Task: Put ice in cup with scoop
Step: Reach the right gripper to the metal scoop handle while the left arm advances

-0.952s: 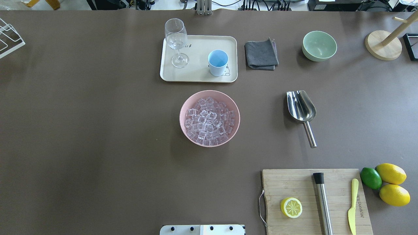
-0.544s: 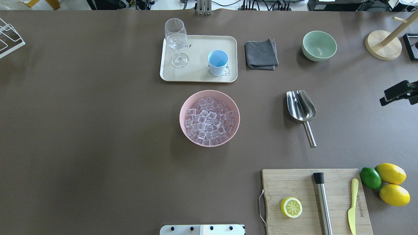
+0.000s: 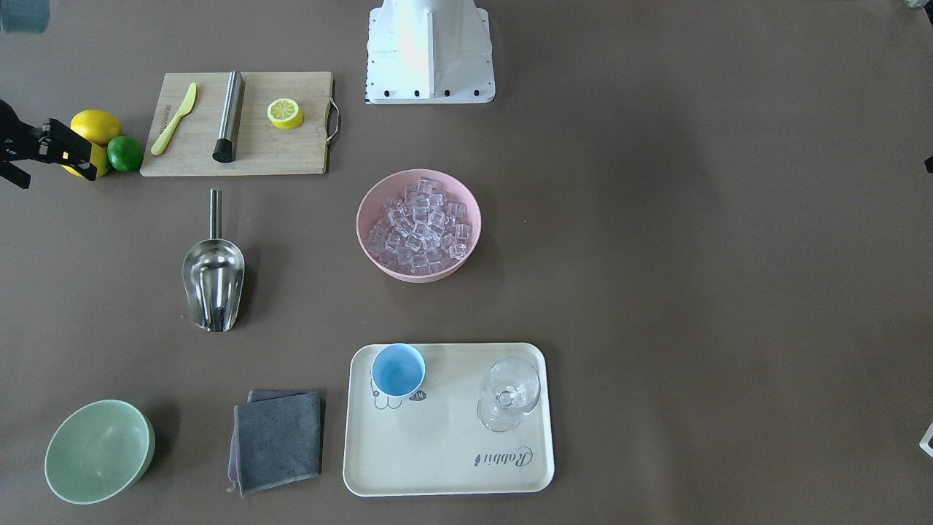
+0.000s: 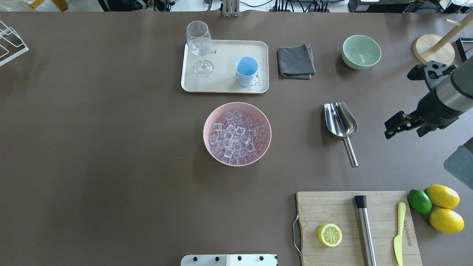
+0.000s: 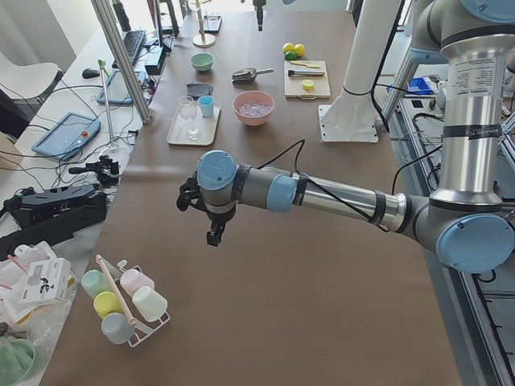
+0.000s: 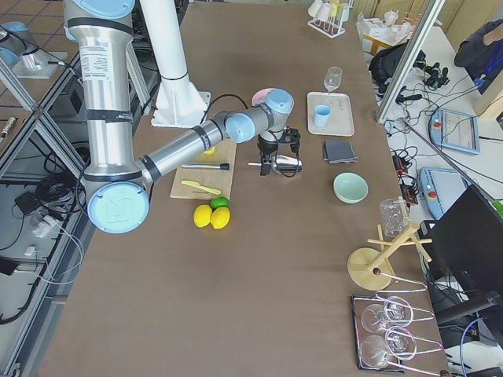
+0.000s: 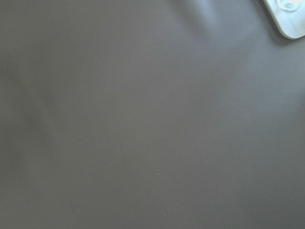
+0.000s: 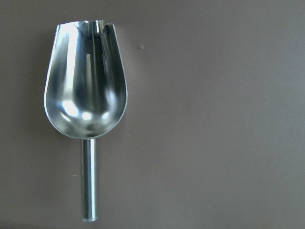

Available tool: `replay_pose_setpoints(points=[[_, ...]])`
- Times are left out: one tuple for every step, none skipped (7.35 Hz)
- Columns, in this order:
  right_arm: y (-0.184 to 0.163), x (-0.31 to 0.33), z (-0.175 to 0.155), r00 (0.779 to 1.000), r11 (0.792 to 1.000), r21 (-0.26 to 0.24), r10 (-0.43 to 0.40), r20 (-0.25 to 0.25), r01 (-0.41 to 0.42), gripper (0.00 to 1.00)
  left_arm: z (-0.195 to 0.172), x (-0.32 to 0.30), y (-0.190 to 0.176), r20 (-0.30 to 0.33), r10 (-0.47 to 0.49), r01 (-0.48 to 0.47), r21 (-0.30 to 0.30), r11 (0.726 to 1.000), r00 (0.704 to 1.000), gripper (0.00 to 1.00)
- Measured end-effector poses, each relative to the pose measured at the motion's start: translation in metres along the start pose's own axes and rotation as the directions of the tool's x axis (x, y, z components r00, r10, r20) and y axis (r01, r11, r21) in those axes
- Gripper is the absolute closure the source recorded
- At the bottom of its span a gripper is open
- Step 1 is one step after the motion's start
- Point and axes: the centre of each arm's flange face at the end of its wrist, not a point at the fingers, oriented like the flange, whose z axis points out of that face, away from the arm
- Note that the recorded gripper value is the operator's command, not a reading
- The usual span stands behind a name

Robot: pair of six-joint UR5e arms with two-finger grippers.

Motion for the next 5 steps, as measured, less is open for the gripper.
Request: replay_pose_setpoints(points=[[-0.004,-0.029,0.016,1.0,1.0,-0.008,0.003,-0.016,-0.003,0.01,0.019,0.026,-0.012,-0.022,0.127,-0.126,0.019,0.992,0.992,0.02],[-0.003,-0.053,0.031,1.0,1.0,-0.02,-0.003,-0.026,0.002,0.01,0.046,0.054,-0.02,-0.036,0.276,-0.274,0.045,0.961,0.961,0.02],[-0.001,-0.07,0.044,0.999,0.999,-0.033,-0.015,-0.032,0.014,0.01,0.075,0.08,-0.024,-0.058,0.396,-0.392,0.067,0.918,0.916,0.02],[0.0,-0.078,0.054,0.999,0.999,-0.042,-0.024,-0.041,0.023,0.01,0.098,0.107,-0.031,-0.089,0.472,-0.467,0.076,0.881,0.877,0.02],[-0.003,-0.084,0.063,0.998,0.999,-0.048,-0.028,-0.051,0.026,0.01,0.118,0.136,-0.041,-0.121,0.528,-0.522,0.081,0.849,0.841,0.02]])
